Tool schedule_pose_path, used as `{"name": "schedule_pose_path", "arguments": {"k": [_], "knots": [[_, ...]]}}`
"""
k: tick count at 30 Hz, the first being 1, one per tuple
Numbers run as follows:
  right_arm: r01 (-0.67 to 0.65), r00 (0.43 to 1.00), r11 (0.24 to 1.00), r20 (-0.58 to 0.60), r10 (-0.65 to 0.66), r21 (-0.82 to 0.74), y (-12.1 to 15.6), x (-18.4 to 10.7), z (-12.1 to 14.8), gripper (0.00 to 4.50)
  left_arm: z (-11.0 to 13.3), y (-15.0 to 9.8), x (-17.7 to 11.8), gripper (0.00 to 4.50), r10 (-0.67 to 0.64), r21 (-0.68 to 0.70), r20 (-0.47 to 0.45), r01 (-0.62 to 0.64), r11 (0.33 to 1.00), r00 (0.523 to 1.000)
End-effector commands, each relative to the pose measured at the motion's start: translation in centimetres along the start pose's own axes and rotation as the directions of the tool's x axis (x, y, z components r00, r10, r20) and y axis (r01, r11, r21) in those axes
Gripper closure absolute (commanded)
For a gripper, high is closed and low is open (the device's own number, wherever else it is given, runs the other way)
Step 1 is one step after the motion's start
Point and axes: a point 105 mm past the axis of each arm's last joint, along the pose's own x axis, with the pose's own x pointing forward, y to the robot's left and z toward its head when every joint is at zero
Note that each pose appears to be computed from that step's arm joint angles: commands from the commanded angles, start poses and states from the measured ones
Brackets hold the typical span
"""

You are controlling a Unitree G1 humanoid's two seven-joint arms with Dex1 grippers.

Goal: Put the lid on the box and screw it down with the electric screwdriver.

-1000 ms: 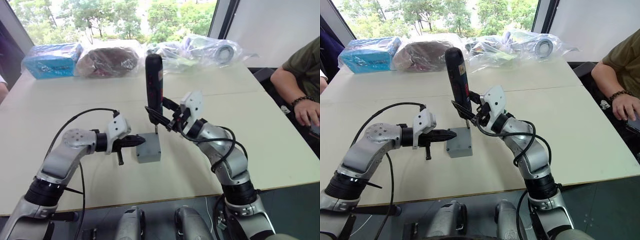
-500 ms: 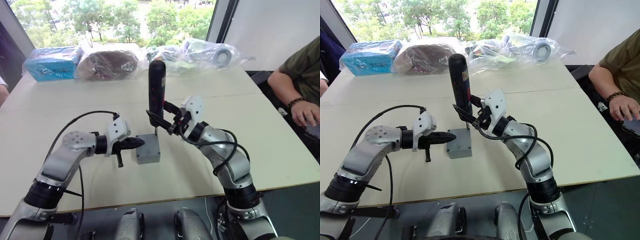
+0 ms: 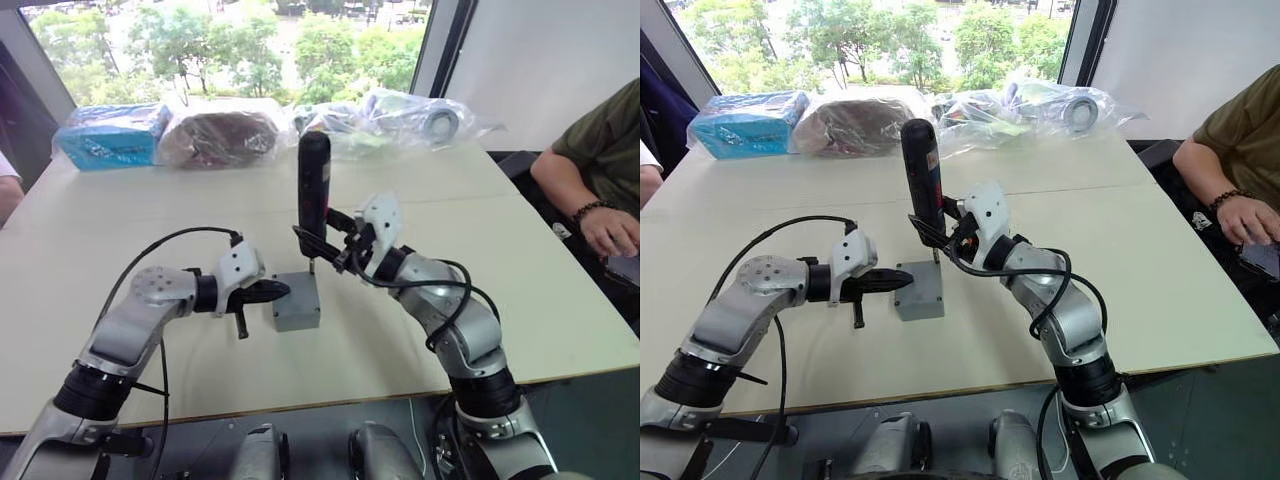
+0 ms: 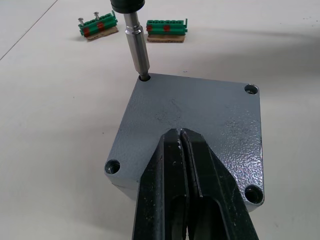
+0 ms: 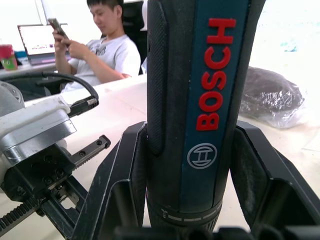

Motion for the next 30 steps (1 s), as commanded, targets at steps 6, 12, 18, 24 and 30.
{"name": "schedule_pose_path", "arguments": {"k": [6,12,18,24,30], "knots": [[0.019,0.974,0.995,-0.224,0.003,0.093,0.3,-0.3,-5.2,2.68,-1.6,-0.7,0.4,4.50,-0.026,-0.043,-0.045,0.024,0.999,0.999],[0.015,0.977,0.997,-0.214,0.001,0.072,0.2,-0.1,-4.7,2.68,-1.9,-0.6,0.3,4.50,-0.022,-0.048,-0.053,0.019,0.999,0.998],[0.022,0.985,0.998,-0.172,-0.012,0.052,-0.2,0.1,-3.4,2.68,-2.0,-0.6,0.5,4.50,-0.021,-0.052,-0.050,0.018,0.999,0.999],[0.019,1.000,1.000,0.004,-0.019,0.025,-1.0,0.5,1.9,2.68,-1.8,-0.7,0.6,4.50,-0.023,-0.053,-0.041,0.020,0.998,0.999],[-0.037,0.964,0.999,0.263,0.028,0.028,-1.0,-0.5,10.2,2.68,-0.6,-0.8,0.4,4.50,-0.013,-0.035,-0.005,0.013,0.999,1.000]]}}
